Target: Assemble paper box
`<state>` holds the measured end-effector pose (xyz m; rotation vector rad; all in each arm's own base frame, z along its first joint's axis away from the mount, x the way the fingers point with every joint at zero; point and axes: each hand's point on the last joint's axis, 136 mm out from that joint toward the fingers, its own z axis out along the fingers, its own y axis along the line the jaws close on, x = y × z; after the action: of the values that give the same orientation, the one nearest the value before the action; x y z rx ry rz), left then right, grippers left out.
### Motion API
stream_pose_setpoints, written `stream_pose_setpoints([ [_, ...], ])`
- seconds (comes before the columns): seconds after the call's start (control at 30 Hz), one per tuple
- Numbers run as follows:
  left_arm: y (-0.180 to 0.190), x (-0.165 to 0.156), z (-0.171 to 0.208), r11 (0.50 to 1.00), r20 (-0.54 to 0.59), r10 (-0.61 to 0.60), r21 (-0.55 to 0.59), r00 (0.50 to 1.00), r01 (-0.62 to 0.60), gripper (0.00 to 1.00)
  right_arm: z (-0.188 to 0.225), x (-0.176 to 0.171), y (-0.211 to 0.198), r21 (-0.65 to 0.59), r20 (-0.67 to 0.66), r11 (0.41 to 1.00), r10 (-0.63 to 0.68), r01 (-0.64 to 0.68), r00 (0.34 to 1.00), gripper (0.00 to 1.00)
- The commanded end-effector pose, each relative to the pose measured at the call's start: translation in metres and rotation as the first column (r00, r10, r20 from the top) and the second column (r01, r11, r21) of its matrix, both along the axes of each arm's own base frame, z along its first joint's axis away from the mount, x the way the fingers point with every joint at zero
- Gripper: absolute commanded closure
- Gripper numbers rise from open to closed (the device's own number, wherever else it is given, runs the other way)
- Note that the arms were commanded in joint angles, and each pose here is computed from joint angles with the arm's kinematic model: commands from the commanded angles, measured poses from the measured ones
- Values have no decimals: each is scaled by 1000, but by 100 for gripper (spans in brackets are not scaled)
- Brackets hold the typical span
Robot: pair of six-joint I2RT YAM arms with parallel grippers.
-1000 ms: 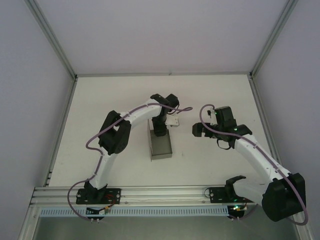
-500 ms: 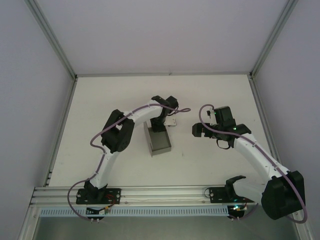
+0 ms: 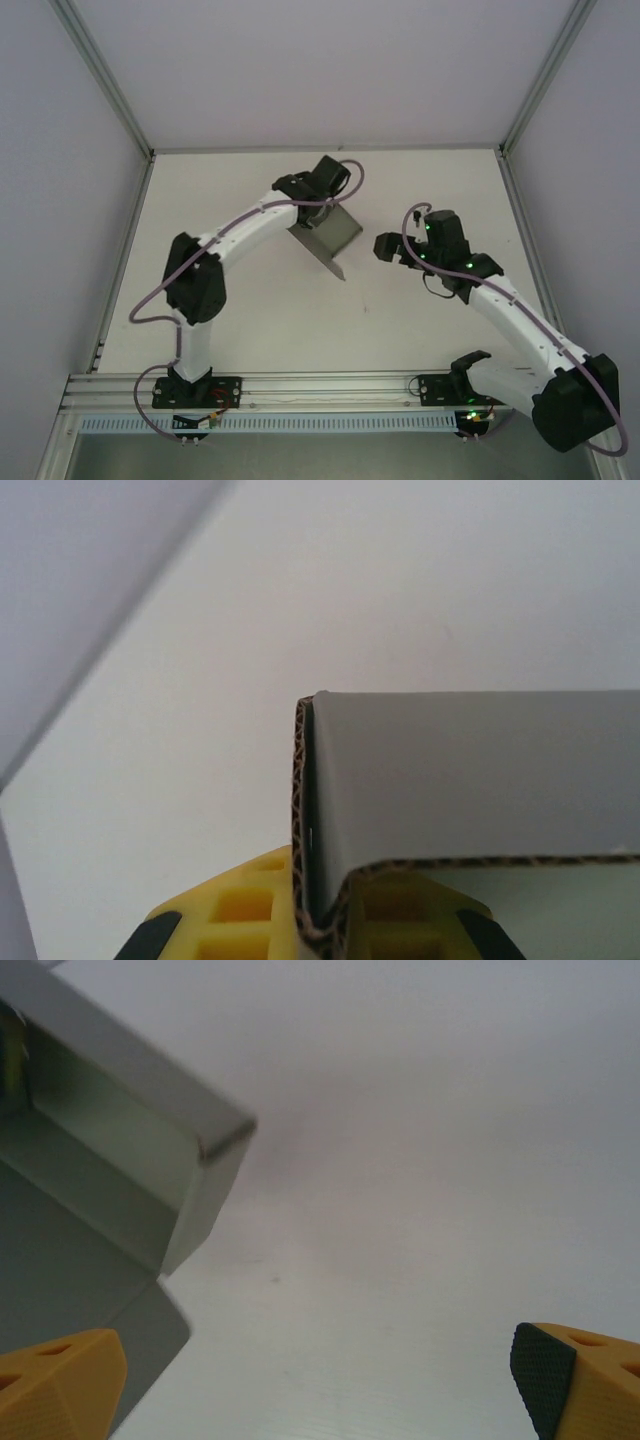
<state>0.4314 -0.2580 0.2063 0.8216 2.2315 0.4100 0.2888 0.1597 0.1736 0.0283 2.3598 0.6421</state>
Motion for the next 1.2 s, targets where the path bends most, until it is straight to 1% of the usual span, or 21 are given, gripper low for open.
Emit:
stream_pose_setpoints([
  [0.0, -1, -3, 43, 976, 154, 161, -170, 975, -134, 100, 29, 28, 23, 80, 95, 997, -29, 21, 995, 2],
  [0.07, -2, -9, 51, 967, 189, 193, -201, 963, -155, 100, 33, 45, 33, 90, 111, 995, -50, 40, 993, 5],
  [0.17, -6, -14, 53, 960, 213, 216, -223, 953, -168, 100, 37, 68, 46, 93, 121, 994, -73, 62, 990, 10],
  [0.2, -7, -15, 54, 958, 219, 226, -228, 949, -175, 100, 37, 74, 53, 88, 130, 995, -59, 48, 990, 13],
  [0.3, -5, -13, 51, 956, 231, 249, -216, 941, -200, 100, 36, 79, 65, 94, 129, 995, -37, 25, 991, 16],
  [0.37, -3, -12, 46, 953, 231, 269, -206, 935, -223, 100, 36, 78, 63, 84, 131, 996, -54, 44, 990, 16],
  [0.4, -5, -13, 43, 953, 216, 263, -212, 940, -218, 100, 34, 79, 58, 71, 125, 995, -79, 70, 989, 18],
  [0.5, -14, -15, 41, 941, 187, 253, -274, 949, -197, 100, 25, 84, 46, 35, 110, 989, -149, 146, 983, 35],
  [0.6, -16, -15, 44, 934, 183, 260, -297, 948, -199, 100, 15, 86, 47, 27, 77, 985, -170, 169, 982, 49],
  [0.67, -15, -16, 47, 927, 185, 275, -313, 944, -209, 100, 11, 90, 47, 12, 68, 982, -190, 190, 979, 61],
  [0.73, -11, -13, 51, 924, 212, 294, -312, 932, -220, 100, 10, 95, 40, -18, 79, 970, -239, 241, 968, 79],
  [0.77, -6, -12, 51, 923, 233, 317, -300, 919, -242, 100, 8, 97, 35, -32, 81, 961, -272, 275, 959, 88],
  [0.8, -1, -9, 53, 922, 258, 339, -282, 905, -265, 100, 9, 99, 30, -36, 91, 950, -307, 311, 947, 95],
  [0.83, 5, -7, 53, 921, 289, 362, -257, 886, -293, 100, 9, 101, 24, -37, 100, 938, -339, 344, 936, 100],
  [0.87, 11, -4, 54, 917, 319, 387, -232, 865, -324, 100, 9, 101, 20, -33, 105, 927, -369, 375, 923, 100],
  [0.97, 30, 2, 57, 885, 434, 461, -163, 774, -436, 100, 9, 103, 13, -24, 116, 908, -413, 418, 903, 100],
  [1.0, 38, 5, 58, 867, 470, 483, -143, 738, -477, 100, 6, 103, 12, -31, 108, 905, -420, 425, 901, 100],
  [1.07, 46, 8, 57, 844, 505, 506, -124, 699, -521, 100, 4, 103, 10, -43, 106, 897, -434, 440, 895, 100],
  [1.17, 53, 9, 54, 828, 513, 526, -126, 678, -547, 100, 2, 103, 7, -41, 105, 889, -450, 455, 887, 100],
])
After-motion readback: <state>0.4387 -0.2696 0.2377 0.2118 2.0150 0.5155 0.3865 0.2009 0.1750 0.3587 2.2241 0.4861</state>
